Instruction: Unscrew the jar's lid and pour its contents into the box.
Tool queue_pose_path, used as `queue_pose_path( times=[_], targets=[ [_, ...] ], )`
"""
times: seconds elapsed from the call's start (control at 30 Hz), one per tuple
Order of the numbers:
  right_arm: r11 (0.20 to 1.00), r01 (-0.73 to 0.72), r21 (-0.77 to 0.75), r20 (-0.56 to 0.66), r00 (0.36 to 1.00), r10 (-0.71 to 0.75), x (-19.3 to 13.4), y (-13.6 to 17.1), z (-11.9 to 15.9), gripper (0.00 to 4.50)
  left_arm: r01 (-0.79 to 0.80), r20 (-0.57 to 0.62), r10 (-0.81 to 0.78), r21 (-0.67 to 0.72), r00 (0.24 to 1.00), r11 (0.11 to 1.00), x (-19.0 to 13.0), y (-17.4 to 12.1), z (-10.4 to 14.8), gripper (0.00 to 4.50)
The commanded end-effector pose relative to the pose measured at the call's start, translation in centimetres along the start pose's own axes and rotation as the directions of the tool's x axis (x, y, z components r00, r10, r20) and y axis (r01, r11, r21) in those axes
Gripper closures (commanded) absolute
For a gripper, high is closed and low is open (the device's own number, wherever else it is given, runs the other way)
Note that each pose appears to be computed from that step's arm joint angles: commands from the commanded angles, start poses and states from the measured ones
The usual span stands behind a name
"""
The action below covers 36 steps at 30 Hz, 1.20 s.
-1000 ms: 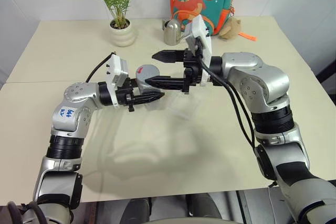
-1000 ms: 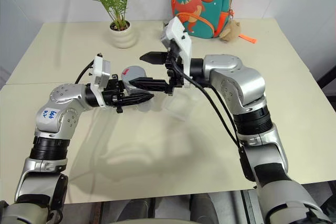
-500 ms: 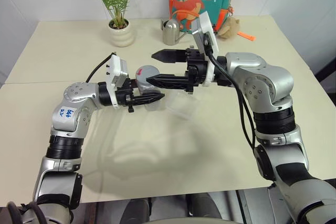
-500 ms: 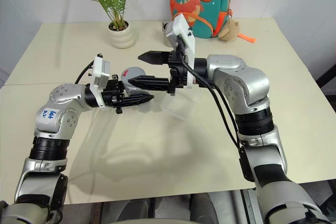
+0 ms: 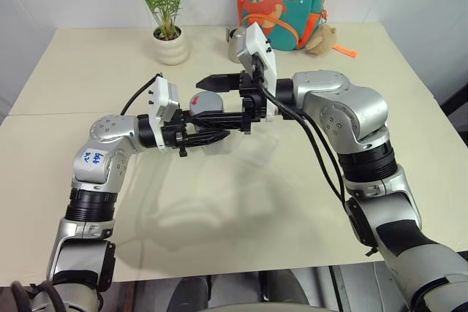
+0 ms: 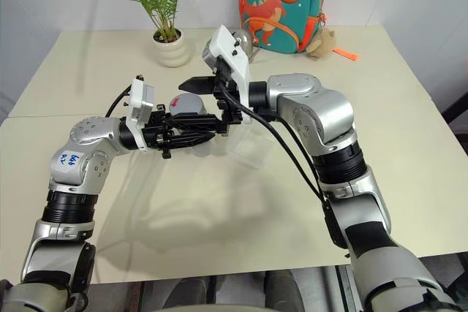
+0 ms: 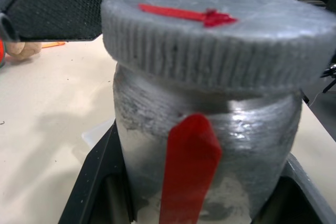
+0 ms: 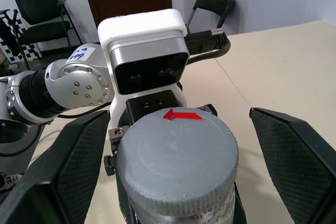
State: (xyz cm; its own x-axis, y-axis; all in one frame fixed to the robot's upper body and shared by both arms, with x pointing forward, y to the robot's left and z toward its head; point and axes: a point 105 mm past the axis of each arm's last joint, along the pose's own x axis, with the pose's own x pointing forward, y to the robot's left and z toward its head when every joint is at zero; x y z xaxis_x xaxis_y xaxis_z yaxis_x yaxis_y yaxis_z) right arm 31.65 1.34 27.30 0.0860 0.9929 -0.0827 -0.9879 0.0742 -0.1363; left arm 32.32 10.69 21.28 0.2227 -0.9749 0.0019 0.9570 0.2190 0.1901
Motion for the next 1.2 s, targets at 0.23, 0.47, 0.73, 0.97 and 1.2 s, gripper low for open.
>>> queue_pose_path(
  times=[0.23,0.47,0.73,0.97,1.2],
  targets=[
    [1.000,0.001,-0.001,0.194,0.981,-0.001,-1.0,0.5,4.0,1.50,0.004,0.018,-0.005,0.031,1.000,1.000,-0.2,-0.1,0.8,2.57],
    [0.990,0.077,0.117,0.306,0.946,-0.110,-4.9,-0.3,4.2,1.50,-0.004,0.018,0.003,0.030,1.000,1.000,-0.4,-0.2,0.8,2.57],
    [0.755,0.655,0.014,0.091,0.751,-0.654,-16.3,-5.5,-5.1,1.50,-0.025,0.033,0.025,0.009,0.999,1.000,-1.0,-0.4,0.7,2.57],
    [0.386,0.920,0.067,0.017,0.386,-0.922,-26.0,-4.8,-13.2,1.50,-0.032,0.036,0.032,-0.005,0.999,0.999,-1.0,0.0,0.8,2.57],
    [0.335,0.932,0.138,-0.079,0.348,-0.934,-26.6,-2.0,-17.6,1.50,-0.020,0.040,0.021,-0.012,0.999,1.000,-0.3,0.5,1.0,2.57]
  ],
)
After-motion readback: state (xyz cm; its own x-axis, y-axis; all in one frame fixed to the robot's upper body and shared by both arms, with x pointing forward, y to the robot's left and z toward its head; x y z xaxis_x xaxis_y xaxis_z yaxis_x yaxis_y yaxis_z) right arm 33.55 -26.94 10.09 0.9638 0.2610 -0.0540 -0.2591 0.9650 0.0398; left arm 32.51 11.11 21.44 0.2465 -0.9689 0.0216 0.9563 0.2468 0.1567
